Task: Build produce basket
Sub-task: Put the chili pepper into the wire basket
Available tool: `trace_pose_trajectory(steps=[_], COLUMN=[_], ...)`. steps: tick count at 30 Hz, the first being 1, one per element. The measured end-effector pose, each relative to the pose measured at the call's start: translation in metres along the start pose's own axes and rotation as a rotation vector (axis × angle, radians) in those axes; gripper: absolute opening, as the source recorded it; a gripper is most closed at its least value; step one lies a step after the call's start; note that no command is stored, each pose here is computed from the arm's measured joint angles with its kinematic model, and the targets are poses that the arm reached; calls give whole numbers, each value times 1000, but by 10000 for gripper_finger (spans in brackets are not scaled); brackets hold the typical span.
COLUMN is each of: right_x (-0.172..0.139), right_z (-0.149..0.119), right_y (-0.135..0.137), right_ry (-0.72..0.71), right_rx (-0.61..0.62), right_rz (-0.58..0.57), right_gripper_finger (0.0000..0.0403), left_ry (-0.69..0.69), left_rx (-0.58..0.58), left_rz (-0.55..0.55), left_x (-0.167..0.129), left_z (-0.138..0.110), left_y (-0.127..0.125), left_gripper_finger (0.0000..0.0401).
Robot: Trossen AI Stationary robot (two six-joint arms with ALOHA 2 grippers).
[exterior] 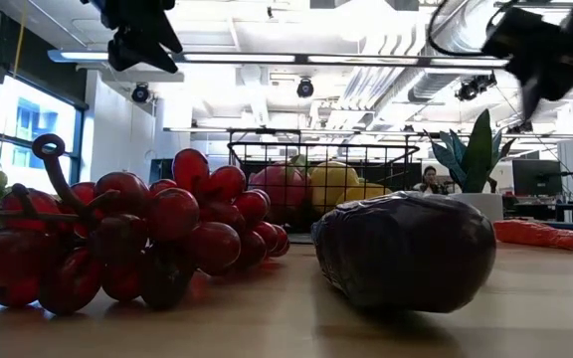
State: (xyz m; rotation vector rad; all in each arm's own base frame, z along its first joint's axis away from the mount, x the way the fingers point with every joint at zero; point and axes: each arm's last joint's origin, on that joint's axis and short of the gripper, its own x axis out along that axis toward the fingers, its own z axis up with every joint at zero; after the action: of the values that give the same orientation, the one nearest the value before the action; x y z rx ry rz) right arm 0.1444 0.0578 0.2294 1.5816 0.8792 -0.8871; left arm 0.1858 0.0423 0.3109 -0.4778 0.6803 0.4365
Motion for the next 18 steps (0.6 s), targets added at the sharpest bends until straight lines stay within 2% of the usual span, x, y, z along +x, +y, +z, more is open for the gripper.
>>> trace_pose_trajectory(steps=[5, 18], right_x=[-1, 15], right_z=[-4, -5], right_y=[-11, -26], right_ry=[23, -130], right_rx=[30, 118], right_rz=[-97, -388], right_gripper_finger=[254, 254], left_ry=[4, -4], left_rx=[0, -3], left_rz=[2, 19], left_x=[0, 0], left_z=[0, 0], left_y=[0, 1], left_gripper_finger=[174, 174])
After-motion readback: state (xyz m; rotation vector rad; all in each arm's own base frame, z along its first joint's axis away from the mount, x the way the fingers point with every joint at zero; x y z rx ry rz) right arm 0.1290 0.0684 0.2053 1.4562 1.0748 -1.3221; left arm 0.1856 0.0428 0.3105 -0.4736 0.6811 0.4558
